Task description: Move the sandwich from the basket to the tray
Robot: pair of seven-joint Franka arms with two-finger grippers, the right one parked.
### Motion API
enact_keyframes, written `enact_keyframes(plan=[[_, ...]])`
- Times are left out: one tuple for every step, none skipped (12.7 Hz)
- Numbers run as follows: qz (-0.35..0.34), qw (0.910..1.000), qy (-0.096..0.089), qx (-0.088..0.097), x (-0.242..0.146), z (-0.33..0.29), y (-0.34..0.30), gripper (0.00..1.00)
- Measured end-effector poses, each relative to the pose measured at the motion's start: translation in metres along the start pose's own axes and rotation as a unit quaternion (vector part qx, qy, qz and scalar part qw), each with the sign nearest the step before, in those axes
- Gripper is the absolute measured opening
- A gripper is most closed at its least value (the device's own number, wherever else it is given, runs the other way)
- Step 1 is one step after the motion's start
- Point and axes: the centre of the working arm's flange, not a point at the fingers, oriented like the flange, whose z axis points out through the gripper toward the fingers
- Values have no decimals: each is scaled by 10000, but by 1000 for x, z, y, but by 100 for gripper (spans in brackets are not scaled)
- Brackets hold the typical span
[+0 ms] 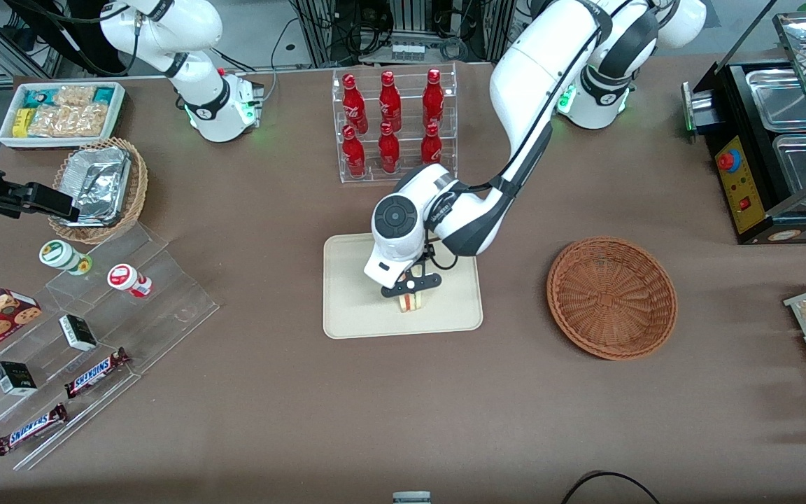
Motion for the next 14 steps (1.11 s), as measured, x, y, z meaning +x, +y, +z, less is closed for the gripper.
enact_keyframes(plan=[[0,10000,4,-6,0,-1,0,43],[0,10000,11,-17,0,-2,1,54],[0,10000,19,-29,1,-3,1,65],[0,10000,35,-55,1,-6,2,77],[-1,9999,68,-105,2,-13,4,88],[-6,9998,120,-173,4,-25,5,99],[-6,9996,168,-232,4,-41,5,100],[32,9994,207,-264,2,-62,4,100],[151,9992,241,-277,0,-82,1,100],[322,9988,258,-252,-2,-101,-4,100],[510,9982,259,-197,1,-117,-13,100],[783,9966,225,-118,14,-135,-31,100],[1061,9942,144,-15,29,-149,-52,100],[1217,9925,30,100,44,-161,-75,100]])
